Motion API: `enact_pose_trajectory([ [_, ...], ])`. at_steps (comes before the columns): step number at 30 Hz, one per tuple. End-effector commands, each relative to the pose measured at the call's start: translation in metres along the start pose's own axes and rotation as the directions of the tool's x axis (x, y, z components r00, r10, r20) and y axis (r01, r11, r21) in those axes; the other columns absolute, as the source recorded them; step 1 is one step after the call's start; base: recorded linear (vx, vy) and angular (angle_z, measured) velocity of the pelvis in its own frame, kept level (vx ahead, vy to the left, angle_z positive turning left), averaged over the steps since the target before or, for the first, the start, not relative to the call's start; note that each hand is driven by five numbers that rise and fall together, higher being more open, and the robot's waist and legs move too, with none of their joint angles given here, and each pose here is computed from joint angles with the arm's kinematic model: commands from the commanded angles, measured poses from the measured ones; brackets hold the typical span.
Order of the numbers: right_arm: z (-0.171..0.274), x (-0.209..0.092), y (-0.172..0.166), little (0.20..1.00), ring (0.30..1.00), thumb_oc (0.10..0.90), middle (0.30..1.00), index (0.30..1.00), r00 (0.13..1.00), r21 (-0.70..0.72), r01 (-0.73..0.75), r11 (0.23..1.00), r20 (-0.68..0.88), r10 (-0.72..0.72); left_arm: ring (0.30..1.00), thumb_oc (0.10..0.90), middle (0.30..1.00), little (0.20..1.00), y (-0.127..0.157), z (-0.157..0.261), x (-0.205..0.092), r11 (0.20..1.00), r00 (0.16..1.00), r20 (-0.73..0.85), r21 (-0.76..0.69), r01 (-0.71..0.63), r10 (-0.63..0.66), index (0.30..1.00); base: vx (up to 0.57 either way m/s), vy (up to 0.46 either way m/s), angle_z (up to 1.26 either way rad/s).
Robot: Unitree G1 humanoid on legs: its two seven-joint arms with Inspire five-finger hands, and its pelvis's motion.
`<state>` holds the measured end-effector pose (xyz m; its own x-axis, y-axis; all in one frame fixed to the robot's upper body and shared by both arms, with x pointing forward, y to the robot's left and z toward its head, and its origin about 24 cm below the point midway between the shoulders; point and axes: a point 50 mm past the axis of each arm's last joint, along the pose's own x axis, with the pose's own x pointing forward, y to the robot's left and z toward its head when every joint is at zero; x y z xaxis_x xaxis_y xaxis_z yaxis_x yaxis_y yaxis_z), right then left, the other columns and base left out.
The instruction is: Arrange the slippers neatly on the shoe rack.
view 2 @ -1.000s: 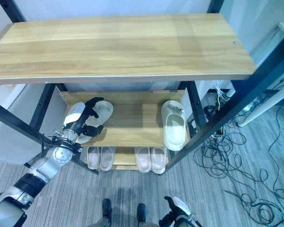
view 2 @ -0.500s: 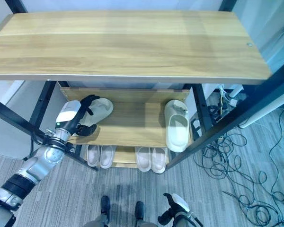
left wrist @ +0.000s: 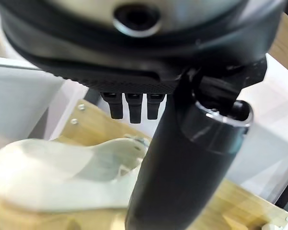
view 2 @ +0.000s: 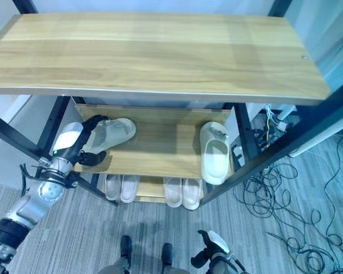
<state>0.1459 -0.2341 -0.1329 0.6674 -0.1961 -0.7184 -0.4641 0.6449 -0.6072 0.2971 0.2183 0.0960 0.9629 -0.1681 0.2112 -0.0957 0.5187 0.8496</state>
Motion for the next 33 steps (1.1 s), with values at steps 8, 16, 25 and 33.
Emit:
enact_pose_trajectory([
  [8,0.0,-0.005,-0.001,0.9,0.9,0.8,0.9,0.9,0.999,0.017,0.013,1.0,0.04,-0.014,0.9,0.8,0.9,0.9,0.061,0.012,0.013,0.967,0.961,0.127,0.039,-0.252,0.245,0.9,0.0,0.0,0.0],
  [16,-0.002,-0.004,-0.003,0.9,0.9,0.8,0.9,0.9,0.999,0.003,0.02,1.0,0.036,-0.021,0.9,0.8,0.9,0.9,0.069,0.021,0.042,0.942,0.943,0.145,0.108,-0.317,0.3,0.9,-0.01,0.003,-0.02],
  [25,-0.003,-0.003,-0.007,0.9,0.9,0.8,0.9,0.9,0.999,0.003,0.034,0.999,0.039,-0.034,0.9,0.8,0.9,0.9,0.097,0.014,0.059,0.86,0.946,0.174,0.396,-0.322,0.274,0.9,0.0,0.006,-0.03],
  [33,-0.001,-0.003,-0.011,0.9,0.9,0.8,0.9,0.9,0.997,-0.004,0.041,0.999,0.066,-0.041,0.9,0.8,0.9,0.9,0.119,0.019,0.074,0.727,0.959,0.223,0.627,-0.28,0.177,0.9,0.0,0.001,-0.01],
])
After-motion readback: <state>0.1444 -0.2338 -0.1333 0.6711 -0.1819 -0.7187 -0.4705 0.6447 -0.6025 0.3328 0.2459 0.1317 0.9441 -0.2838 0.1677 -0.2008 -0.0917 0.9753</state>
